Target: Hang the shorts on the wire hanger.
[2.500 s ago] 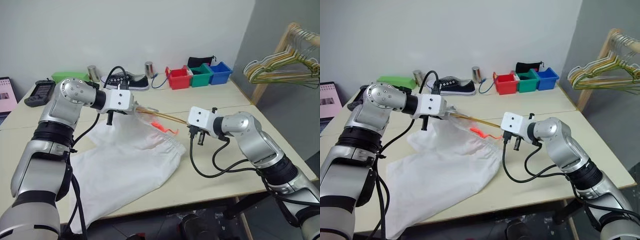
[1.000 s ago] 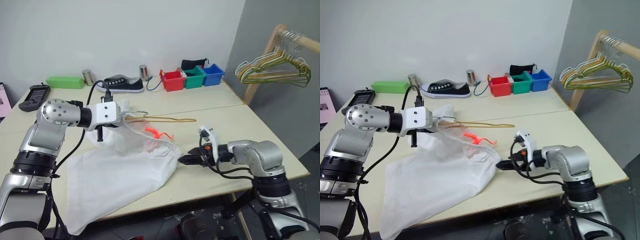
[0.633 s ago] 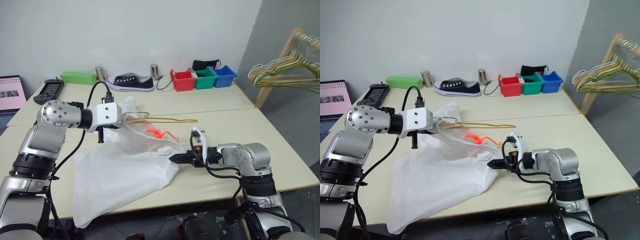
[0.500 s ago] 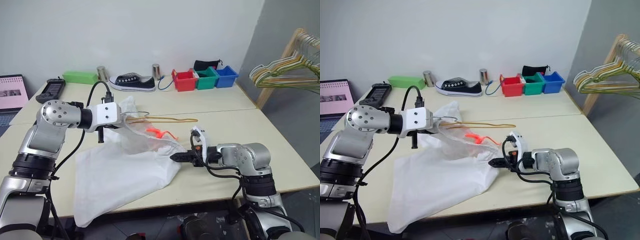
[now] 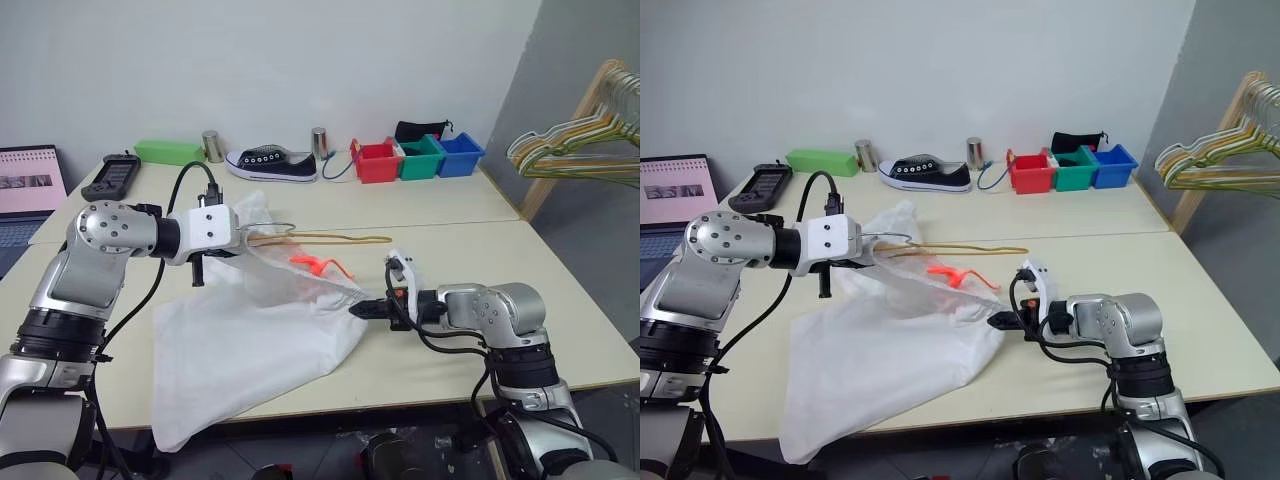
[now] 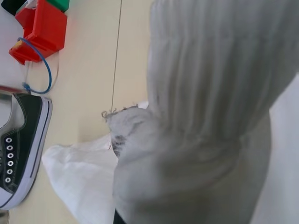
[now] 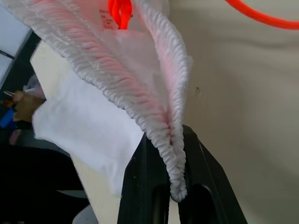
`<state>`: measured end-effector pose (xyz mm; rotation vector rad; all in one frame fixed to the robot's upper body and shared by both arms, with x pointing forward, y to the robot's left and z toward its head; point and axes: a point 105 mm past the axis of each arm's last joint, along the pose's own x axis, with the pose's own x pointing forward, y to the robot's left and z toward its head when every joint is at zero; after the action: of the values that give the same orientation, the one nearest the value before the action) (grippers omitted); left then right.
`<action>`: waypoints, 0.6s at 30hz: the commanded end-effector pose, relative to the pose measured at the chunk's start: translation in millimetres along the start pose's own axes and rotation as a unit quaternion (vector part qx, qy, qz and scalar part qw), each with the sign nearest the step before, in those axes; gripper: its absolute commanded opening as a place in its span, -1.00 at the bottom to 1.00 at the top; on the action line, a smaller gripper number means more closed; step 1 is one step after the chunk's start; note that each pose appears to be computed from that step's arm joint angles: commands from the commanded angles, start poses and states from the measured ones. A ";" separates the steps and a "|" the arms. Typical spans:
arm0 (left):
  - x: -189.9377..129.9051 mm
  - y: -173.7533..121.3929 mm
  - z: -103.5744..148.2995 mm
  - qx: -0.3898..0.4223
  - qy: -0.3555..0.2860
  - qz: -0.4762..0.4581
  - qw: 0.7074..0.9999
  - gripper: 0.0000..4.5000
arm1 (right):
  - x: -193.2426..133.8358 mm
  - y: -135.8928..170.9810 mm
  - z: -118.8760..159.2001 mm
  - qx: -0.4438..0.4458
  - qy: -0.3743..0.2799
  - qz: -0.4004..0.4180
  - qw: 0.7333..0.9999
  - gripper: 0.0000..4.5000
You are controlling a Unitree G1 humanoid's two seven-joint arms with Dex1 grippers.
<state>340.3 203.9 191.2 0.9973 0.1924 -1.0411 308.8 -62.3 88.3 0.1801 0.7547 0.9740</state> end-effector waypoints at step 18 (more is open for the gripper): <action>-22.0 -14.2 -20.0 -0.014 0.072 -0.061 0.995 -1.00 | -57.4 -23.0 56.7 -0.283 -0.014 -0.103 0.954 -0.98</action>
<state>316.9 219.5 172.6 1.0024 0.3884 -1.1521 336.7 -101.9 128.2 -0.3163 0.4873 0.9902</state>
